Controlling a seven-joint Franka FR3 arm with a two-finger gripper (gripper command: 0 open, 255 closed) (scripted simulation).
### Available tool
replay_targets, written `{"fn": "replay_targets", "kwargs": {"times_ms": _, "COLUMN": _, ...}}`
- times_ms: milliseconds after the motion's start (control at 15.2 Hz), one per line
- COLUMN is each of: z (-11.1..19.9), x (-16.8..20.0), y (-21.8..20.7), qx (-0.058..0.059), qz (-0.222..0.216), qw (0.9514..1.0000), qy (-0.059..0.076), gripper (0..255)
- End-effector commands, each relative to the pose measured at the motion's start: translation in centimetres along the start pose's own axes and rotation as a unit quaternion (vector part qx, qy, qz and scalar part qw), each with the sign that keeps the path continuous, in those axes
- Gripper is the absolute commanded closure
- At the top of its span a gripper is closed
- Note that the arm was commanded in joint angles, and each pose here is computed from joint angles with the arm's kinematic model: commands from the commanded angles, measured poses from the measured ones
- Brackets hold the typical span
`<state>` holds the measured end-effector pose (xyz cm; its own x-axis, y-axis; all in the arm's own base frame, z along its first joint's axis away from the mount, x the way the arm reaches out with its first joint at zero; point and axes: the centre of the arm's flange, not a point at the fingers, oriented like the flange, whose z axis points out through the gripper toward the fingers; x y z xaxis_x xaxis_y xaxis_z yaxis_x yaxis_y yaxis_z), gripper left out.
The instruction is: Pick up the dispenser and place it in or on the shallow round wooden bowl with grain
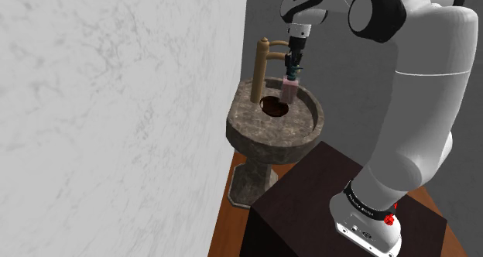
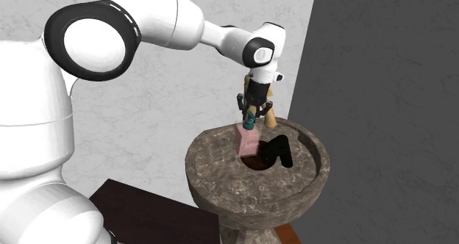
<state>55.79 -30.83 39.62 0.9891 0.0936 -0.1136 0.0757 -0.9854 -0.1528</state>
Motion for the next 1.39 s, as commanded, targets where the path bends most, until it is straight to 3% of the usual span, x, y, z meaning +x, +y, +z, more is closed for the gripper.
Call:
{"fn": "replay_targets", "kwargs": {"times_ms": 0, "z": -2.3, "x": 3.5, "y": 1.1, "qx": -0.051, "qz": -0.006, "qw": 0.9970, "qy": 0.059, "gripper": 255}}
{"fn": "replay_targets", "kwargs": {"times_ms": 132, "z": -3.7, "x": 5.5, "y": 2.0, "qx": -0.051, "qz": -0.006, "qw": 0.9970, "qy": 0.059, "gripper": 255}}
{"fn": "replay_targets", "kwargs": {"times_ms": 198, "z": -0.7, "x": 1.5, "y": 0.6, "qx": 0.036, "qz": 0.001, "qw": 0.9982, "qy": -0.048, "gripper": 255}}
{"fn": "replay_targets", "kwargs": {"times_ms": 264, "z": -0.7, "x": 1.5, "y": 0.6, "qx": 0.036, "qz": 0.001, "qw": 0.9982, "qy": -0.048, "gripper": 0}}
{"fn": "replay_targets", "kwargs": {"times_ms": 462, "z": -4.3, "x": -1.7, "y": 1.2, "qx": 0.044, "qz": -0.013, "qw": 0.9989, "qy": 0.000, "gripper": 0}}
{"fn": "replay_targets", "kwargs": {"times_ms": 528, "z": -4.8, "x": -2.3, "y": 1.4, "qx": 0.046, "qz": -0.015, "qw": 0.9988, "qy": 0.008, "gripper": 0}}
{"fn": "replay_targets", "kwargs": {"times_ms": 990, "z": -1.1, "x": -2.2, "y": 1.0, "qx": 0.046, "qz": -0.015, "qw": 0.9988, "qy": 0.008, "gripper": 0}}
{"fn": "replay_targets", "kwargs": {"times_ms": 1320, "z": -0.8, "x": -2.2, "y": 1.0, "qx": 0.046, "qz": -0.015, "qw": 0.9988, "qy": 0.008, "gripper": 0}}
